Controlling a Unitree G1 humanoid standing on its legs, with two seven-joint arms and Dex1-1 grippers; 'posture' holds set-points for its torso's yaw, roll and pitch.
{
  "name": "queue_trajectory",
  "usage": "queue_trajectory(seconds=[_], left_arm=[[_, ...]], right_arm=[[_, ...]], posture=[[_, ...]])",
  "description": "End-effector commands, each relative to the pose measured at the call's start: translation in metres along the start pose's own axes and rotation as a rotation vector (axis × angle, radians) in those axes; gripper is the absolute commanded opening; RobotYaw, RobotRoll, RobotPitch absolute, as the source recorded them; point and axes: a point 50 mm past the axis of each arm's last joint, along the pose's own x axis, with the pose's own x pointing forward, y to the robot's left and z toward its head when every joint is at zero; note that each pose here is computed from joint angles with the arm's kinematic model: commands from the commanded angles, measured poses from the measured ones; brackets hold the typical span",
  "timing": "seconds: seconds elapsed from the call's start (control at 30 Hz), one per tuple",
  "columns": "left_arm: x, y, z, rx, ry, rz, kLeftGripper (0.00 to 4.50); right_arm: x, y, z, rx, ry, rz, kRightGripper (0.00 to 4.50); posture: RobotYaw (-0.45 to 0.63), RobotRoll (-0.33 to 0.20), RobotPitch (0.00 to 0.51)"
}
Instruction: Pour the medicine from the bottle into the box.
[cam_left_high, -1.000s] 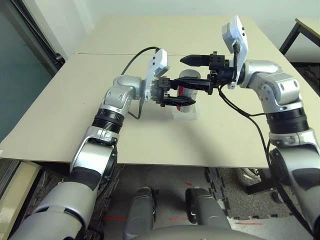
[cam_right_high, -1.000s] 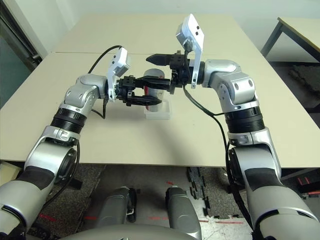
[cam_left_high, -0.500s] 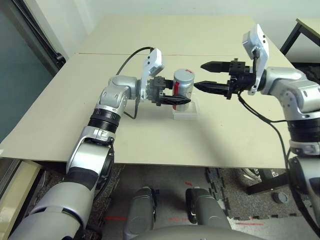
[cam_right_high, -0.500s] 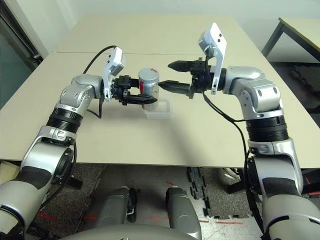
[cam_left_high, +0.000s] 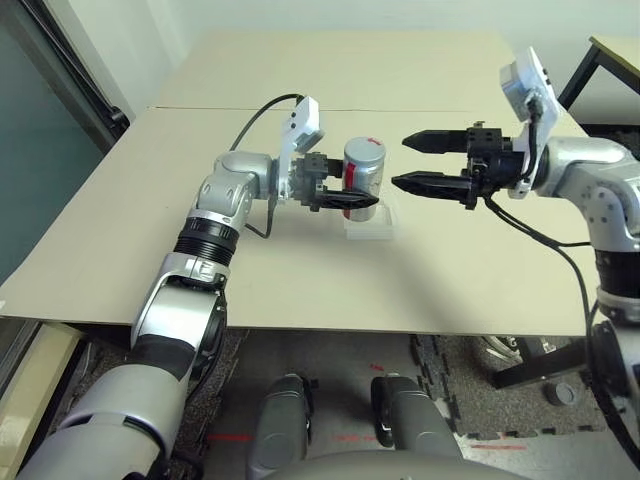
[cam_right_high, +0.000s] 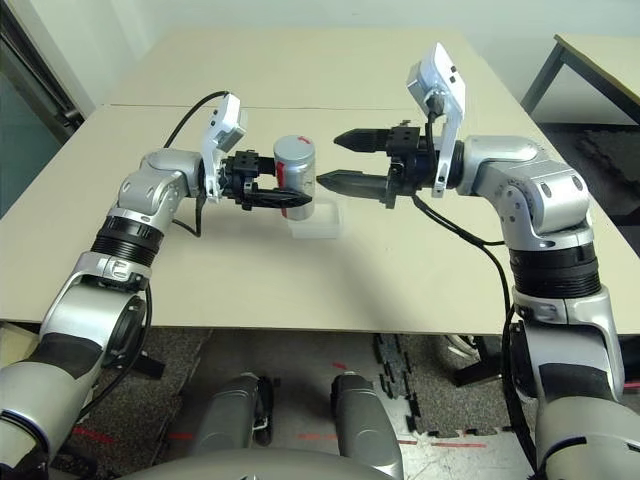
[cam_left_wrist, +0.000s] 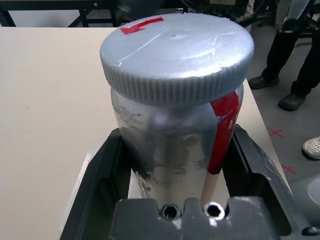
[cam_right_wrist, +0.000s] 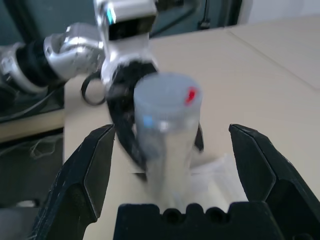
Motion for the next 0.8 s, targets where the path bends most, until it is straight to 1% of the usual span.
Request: queue_trajectory(seconds=[0.03, 0.2, 0.4, 0.8], left_arm=[[0.002, 0.002, 0.002, 0.016, 0.0, 0.004, 2.81], [0.004, 0.002, 0.002, 0.016, 0.0, 0.003, 2.81], [0.005, 0.003, 0.002, 0.018, -0.001, 0.003, 2.81], [0.009, 0.002, 0.001, 0.017, -0.006, -0.009, 2.81]], right_arm=[[0.012, -0.003, 0.006, -0.052, -0.002, -0.033, 4.5], [0.028, -0.004, 0.007, -0.073, -0.015, -0.043, 4.5], [0.039, -0.005, 0.006, -0.091, -0.01, -0.064, 4.5], [0.045, -0.01, 0.001, -0.098, 0.03, -0.116, 4.5]], posture=[[-0.04, 0.0, 0.082], [-0.04, 0.0, 0.082], [-0.04, 0.0, 0.082], [-0.04, 0.0, 0.079]])
